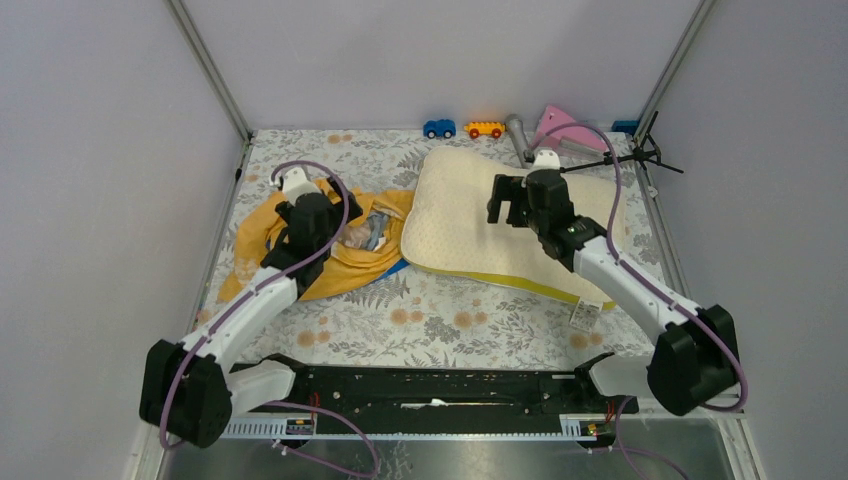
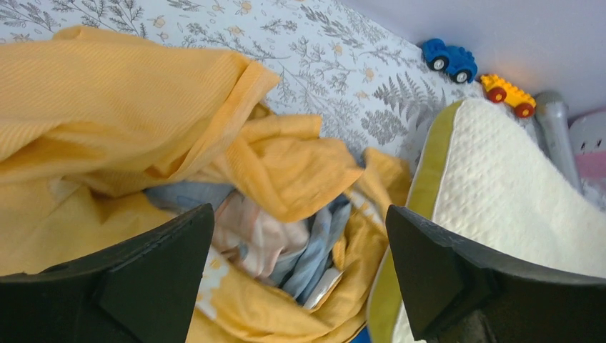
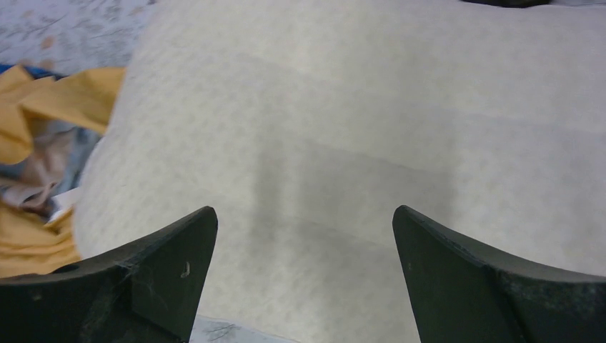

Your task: Remove the pillowcase from the pillow

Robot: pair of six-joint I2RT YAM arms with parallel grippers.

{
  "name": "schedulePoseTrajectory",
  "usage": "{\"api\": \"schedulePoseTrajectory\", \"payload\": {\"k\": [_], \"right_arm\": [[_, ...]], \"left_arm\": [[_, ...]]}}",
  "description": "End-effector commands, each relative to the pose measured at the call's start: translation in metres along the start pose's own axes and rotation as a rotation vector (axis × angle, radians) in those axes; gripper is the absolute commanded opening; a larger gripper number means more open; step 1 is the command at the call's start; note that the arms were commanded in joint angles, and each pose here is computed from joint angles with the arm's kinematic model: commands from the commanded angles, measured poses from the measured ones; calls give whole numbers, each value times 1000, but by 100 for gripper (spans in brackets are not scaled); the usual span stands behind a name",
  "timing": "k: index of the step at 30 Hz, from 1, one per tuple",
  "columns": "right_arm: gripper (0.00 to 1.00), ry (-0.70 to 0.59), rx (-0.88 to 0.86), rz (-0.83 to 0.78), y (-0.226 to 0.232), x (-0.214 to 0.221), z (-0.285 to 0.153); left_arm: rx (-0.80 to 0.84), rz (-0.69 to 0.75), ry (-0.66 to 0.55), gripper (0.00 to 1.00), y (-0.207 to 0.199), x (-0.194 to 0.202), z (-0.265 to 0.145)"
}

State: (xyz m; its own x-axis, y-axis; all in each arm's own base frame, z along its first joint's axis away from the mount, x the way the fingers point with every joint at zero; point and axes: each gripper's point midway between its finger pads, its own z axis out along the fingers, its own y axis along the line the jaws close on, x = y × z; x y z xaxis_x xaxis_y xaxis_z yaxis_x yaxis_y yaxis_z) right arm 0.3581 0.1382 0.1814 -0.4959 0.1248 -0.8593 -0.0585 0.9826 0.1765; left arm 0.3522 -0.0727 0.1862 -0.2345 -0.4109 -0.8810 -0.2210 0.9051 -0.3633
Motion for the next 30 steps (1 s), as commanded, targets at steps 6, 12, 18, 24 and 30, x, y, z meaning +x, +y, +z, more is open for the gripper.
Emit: {"api": "schedulePoseTrajectory", "payload": {"k": [6,12,18,24,30], "right_arm": [[100,-48,206,179,-56,28,14],[100,80,95,241,-30,77,49],[100,121,-67,154,51,75,87],[100,75,-343,65,124,16,87],[100,-165,-135,-135,61,-40,42]], "left_arm": [[118,46,-123,99,13,10,-21],[151,38,-128,99,14,18,-24],[161,38,-144,99,13,15,-26],[145,54,-144,99,18,19,-23],[95,70,-184,99,29,17,-20]]}}
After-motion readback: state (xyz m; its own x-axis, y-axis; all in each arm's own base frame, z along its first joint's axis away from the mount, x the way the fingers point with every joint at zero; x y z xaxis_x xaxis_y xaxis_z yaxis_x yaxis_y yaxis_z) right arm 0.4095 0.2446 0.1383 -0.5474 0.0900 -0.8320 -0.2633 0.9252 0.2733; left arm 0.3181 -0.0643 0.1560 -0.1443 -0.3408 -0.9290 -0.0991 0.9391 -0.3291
